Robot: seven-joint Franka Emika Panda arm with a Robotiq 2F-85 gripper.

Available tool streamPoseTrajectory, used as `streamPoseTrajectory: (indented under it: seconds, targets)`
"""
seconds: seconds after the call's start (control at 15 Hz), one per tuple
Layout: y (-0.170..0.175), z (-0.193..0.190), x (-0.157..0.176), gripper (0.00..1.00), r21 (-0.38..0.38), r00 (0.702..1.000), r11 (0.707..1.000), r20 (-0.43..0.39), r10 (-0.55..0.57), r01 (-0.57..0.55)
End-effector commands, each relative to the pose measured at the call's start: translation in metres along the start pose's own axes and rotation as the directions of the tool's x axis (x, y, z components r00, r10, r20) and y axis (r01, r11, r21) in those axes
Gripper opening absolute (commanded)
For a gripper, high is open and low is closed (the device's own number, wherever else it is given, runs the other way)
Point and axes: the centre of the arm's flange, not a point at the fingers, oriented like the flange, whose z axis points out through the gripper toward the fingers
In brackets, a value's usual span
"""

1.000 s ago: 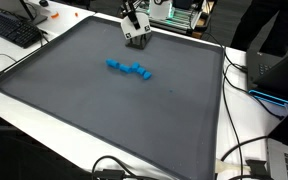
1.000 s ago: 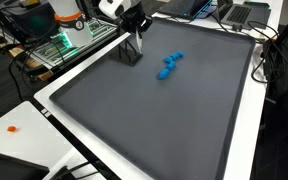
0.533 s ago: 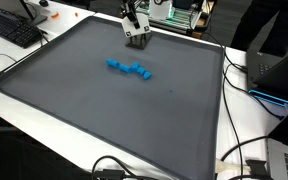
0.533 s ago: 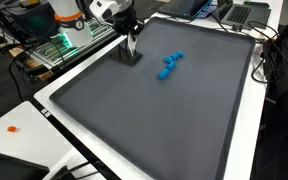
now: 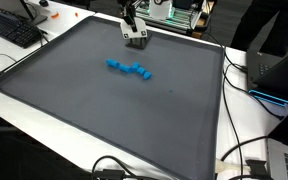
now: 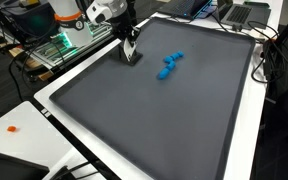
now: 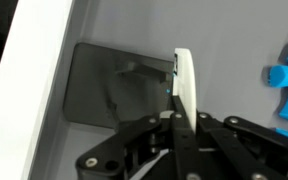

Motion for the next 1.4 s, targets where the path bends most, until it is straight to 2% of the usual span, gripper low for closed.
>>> streamPoseTrajectory:
  seconds: [0.0,0.8,1.33]
  targets:
    - [0.007,0.011,-0.005,0.01,0.042,0.999,0.998,-0.022,0.045,-0.044]
    - [0.003,0.034,-0.014,0.01,0.080,0.989,0.995,-0.134,0.069,-0.058]
    - [0.000,0.041,-0.015,0.01,0.073,0.982,0.994,-0.164,0.093,-0.082]
